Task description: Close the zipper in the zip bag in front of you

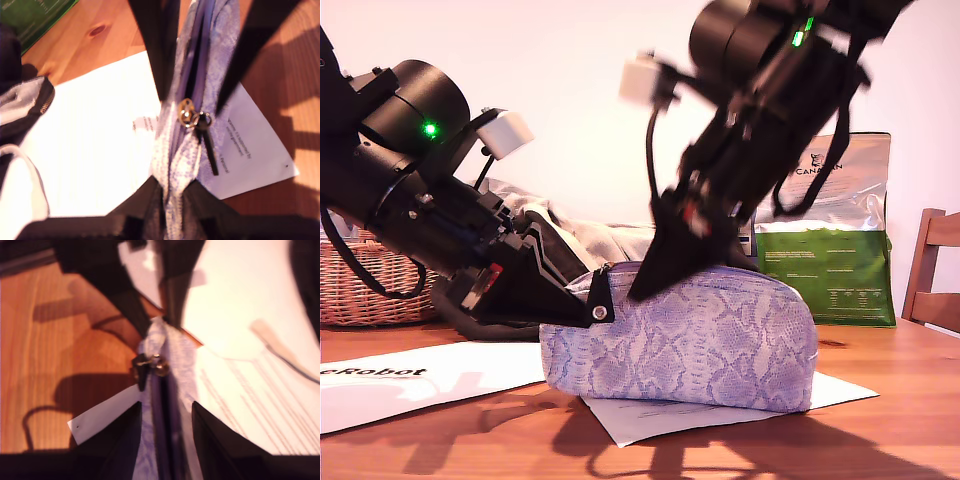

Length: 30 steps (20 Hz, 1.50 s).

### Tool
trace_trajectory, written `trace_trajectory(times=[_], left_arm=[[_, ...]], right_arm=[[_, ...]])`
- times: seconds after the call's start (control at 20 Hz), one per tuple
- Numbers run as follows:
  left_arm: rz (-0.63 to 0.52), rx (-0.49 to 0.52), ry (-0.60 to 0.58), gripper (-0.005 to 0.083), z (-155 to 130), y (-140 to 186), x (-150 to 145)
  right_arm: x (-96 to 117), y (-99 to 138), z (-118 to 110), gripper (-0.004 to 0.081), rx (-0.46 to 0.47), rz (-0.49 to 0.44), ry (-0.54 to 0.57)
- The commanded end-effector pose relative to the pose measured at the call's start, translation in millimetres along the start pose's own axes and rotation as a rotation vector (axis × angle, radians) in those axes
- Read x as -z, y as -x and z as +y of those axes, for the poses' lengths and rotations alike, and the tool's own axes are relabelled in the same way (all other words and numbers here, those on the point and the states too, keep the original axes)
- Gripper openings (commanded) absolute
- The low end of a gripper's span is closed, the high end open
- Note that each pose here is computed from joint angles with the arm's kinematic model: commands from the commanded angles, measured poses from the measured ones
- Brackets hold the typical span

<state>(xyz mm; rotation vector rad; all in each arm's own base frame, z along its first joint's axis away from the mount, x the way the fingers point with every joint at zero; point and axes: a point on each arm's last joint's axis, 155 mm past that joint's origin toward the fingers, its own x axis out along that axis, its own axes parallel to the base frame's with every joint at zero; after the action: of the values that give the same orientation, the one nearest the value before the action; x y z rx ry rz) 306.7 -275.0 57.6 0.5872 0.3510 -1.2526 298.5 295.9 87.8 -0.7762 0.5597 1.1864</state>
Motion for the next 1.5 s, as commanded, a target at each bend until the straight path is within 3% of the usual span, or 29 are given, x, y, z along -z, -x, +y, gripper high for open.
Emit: trace_trajectory(times=[0.0, 0.1, 0.25, 0.4, 0.6, 0.85, 1.05, 1.3, 1.45], left_arm=[[0.007, 0.005, 0.024, -0.0023, 0.1, -3.5, 1.6], [0.011, 0.008, 0.046, -0.0023, -0.7, -3.4, 2.6], [0.017, 0.012, 0.131, -0.0023, -2.0, -3.4, 4.0], [0.021, 0.015, 0.249, -0.0023, -1.3, -3.2, 2.9], [-0.023, 0.057, 0.364, -0.0023, -0.1, -2.4, -15.2], [-0.083, 0.132, 0.418, -0.0023, -7.4, 0.2, -33.9], [-0.113, 0.135, 0.426, -0.0023, -6.2, 7.0, -45.6], [-0.208, 0.072, 0.408, -0.0023, 9.9, 28.4, -81.9], [-0.227, 0.043, 0.409, -0.0023, 16.9, 31.0, -87.4]], right_arm=[[-20.6, 24.9, -6.3, 0.0286, 0.043, -0.049, -0.076], [-27.6, 44.4, -4.7, 0.0285, 0.052, -0.069, -0.211], [-40.3, 73.1, 0.4, 0.0281, 0.043, -0.122, -0.498], [-40.6, 80.9, 13.4, 0.0281, -0.011, -0.117, -0.598], [-40.9, 69.2, 35.2, 0.028, -0.135, -0.125, -0.614], [-49.3, 56.9, 35.8, 0.0281, -0.201, -0.195, -0.573], [-52.2, 61.1, 30.3, 0.0281, -0.222, -0.252, -0.531], [-57.7, 66.3, 21.9, 0.0281, -0.223, -0.3, -0.524], [-59.3, 66.1, 15.9, 0.0281, -0.197, -0.309, -0.525]])
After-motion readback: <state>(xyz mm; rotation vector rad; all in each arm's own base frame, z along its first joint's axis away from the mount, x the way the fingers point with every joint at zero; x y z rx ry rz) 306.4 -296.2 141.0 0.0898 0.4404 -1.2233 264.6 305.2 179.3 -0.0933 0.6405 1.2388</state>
